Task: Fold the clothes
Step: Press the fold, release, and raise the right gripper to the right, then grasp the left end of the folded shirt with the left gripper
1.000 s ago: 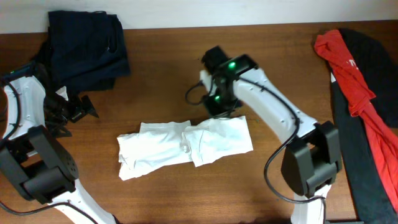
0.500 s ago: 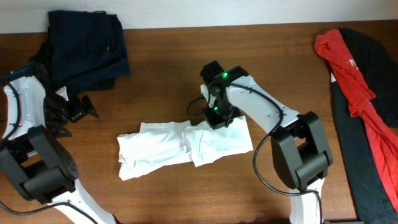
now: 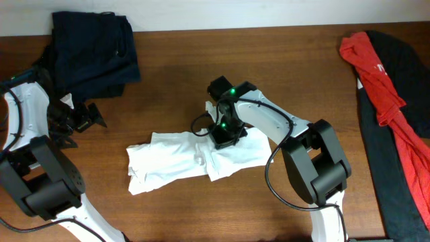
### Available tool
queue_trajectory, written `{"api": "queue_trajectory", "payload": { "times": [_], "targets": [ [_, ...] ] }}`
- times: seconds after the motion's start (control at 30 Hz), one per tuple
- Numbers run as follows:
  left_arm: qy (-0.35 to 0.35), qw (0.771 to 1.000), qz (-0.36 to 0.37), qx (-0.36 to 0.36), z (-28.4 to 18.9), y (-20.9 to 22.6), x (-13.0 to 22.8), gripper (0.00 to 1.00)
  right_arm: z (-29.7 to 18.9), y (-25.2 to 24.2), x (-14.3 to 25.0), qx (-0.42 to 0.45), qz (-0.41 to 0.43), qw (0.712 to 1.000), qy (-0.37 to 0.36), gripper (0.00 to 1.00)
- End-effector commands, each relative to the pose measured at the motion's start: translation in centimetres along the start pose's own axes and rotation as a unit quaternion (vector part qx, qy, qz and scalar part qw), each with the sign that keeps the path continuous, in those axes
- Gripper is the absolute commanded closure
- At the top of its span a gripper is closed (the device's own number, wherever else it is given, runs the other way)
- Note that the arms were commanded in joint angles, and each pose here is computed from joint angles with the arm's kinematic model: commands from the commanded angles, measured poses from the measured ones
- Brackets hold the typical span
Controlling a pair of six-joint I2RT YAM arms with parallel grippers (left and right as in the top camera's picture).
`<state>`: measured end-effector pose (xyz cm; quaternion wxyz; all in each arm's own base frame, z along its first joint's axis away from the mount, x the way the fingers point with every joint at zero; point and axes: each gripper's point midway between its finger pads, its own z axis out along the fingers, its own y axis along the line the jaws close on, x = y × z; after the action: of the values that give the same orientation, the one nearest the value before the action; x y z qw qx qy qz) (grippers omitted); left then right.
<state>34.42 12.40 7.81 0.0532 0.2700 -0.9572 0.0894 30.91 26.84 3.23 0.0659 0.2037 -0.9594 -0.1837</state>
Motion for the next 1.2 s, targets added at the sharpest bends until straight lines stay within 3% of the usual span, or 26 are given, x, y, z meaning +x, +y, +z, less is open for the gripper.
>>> {"api": "queue_trajectory", "payload": {
  "times": [0.0,0.17,0.27,0.33,0.37,0.43,0.6,0.67,0.77,1.07,1.17],
  "targets": [
    [-0.017,1.000,0.001,0.008,-1.1,-0.4,-0.2,0.01,-1.1,3.2,-1.3,-0.068,0.016,0.997,-0.013,0.89],
    [-0.026,1.000,0.002,0.009,-1.1,-0.5,-0.7,0.01,-1.7,4.9,-1.3,-0.118,0.012,0.993,-0.010,0.89],
    [-0.026,1.000,0.002,0.009,-1.1,-0.5,-0.7,0.01,-4.9,4.3,-2.7,-0.116,0.021,0.992,-0.035,0.89],
    [-0.023,1.000,0.002,0.008,-1.1,-0.5,-0.5,0.01,-8.0,2.3,-4.1,-0.083,0.038,0.994,-0.063,0.80],
    [-0.023,1.000,0.003,0.009,-1.1,-0.4,-0.5,0.01,-9.3,1.1,-4.4,-0.062,0.048,0.994,-0.073,0.66],
    [-0.024,1.000,0.008,0.009,-1.1,-0.4,-0.6,0.01,-13.7,-3.5,-5.0,0.010,0.088,0.990,-0.106,0.01],
    [-0.011,0.999,0.039,0.018,-0.7,-0.7,0.0,0.01,-20.4,-12.7,-3.5,0.066,0.191,0.968,-0.146,0.01],
    [0.012,0.992,0.081,0.096,-0.4,-3.2,1.3,0.01,-21.4,-15.7,-2.0,0.065,0.234,0.960,-0.141,0.01],
    [0.063,0.963,0.125,0.231,0.4,-7.2,4.8,0.01,-22.8,-19.8,0.6,0.061,0.295,0.944,-0.136,0.01],
    [0.135,0.958,0.118,0.226,7.3,-6.6,9.8,0.01,-23.7,-22.4,2.3,0.058,0.333,0.931,-0.137,0.02],
    [0.137,0.979,0.082,0.128,9.0,-3.6,9.5,0.01,-23.7,-22.4,2.3,0.058,0.332,0.931,-0.138,0.01]
  ]
}}
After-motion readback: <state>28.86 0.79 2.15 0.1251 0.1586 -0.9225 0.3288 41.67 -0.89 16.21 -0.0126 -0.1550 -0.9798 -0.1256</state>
